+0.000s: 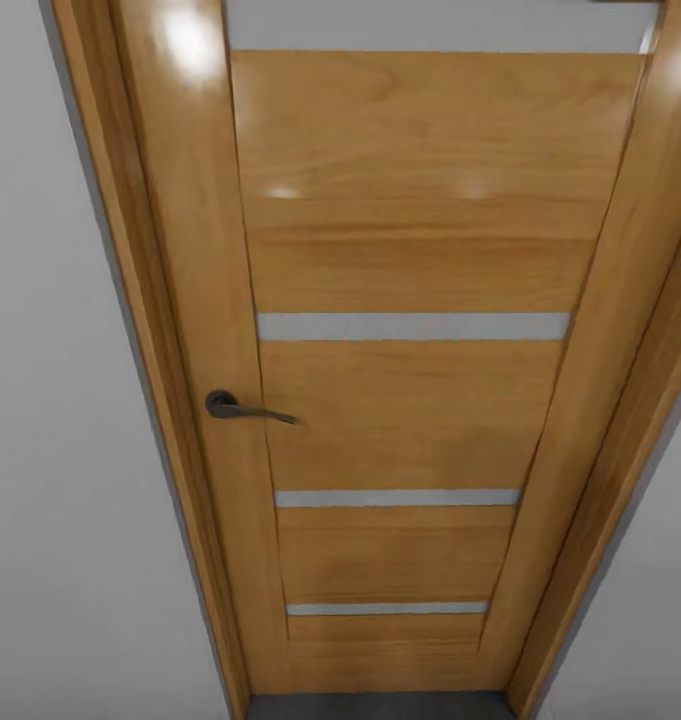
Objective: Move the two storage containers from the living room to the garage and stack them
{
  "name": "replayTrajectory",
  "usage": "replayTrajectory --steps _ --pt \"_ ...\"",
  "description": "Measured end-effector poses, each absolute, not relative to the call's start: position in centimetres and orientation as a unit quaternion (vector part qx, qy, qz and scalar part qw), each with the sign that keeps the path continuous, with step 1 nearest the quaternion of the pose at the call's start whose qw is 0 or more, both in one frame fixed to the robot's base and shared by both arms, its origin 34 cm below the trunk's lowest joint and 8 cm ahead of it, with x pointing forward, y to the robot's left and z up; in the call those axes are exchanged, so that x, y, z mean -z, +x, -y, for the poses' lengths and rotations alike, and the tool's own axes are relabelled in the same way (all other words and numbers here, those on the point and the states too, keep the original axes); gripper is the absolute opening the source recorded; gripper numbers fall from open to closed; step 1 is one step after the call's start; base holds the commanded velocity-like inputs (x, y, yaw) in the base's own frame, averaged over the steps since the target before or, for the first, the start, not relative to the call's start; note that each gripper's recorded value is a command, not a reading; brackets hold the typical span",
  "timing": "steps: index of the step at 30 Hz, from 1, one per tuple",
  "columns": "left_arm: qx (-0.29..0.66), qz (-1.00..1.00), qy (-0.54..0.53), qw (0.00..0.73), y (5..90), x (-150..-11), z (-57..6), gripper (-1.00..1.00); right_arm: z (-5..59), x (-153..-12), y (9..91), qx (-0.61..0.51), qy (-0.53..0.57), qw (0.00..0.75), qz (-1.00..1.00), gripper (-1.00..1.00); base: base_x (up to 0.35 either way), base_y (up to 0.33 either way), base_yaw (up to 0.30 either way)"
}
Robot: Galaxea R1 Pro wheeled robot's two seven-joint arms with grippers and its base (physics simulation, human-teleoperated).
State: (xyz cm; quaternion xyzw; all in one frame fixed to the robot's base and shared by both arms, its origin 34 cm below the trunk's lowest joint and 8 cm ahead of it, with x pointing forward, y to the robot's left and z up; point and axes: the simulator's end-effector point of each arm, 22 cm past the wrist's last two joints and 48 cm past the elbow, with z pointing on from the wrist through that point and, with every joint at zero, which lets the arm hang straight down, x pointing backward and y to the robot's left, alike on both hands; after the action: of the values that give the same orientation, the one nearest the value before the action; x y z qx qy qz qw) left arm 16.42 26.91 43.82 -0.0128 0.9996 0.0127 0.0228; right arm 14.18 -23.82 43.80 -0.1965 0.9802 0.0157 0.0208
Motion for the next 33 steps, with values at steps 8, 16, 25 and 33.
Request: replayTrajectory --steps 8,16,25,33 --pt "-0.013 -1.0 -0.013 0.023 16.41 -43.82 -26.92 1.0 23.83 -43.8 14.18 -0.016 -0.197 0.021 -0.98 1.0 0.0 0.0 -0.169" --pt "-0.013 -1.0 -0.013 0.023 16.41 -43.82 -26.92 1.0 23.83 -43.8 14.18 -0.016 -0.197 0.021 -0.98 1.0 0.0 0.0 -0.017" --pt "-0.013 -1.0 -0.013 0.023 16.41 -43.82 -26.91 1.0 23.83 -43.8 14.18 -0.016 -0.197 0.021 -0.98 1.0 0.0 0.0 -0.001" --pt "-0.012 -1.0 -0.013 0.023 16.44 -43.83 -26.89 1.0 23.82 -43.8 14.18 -0.016 -0.197 0.021 -0.98 1.0 0.007 -0.025 0.0"
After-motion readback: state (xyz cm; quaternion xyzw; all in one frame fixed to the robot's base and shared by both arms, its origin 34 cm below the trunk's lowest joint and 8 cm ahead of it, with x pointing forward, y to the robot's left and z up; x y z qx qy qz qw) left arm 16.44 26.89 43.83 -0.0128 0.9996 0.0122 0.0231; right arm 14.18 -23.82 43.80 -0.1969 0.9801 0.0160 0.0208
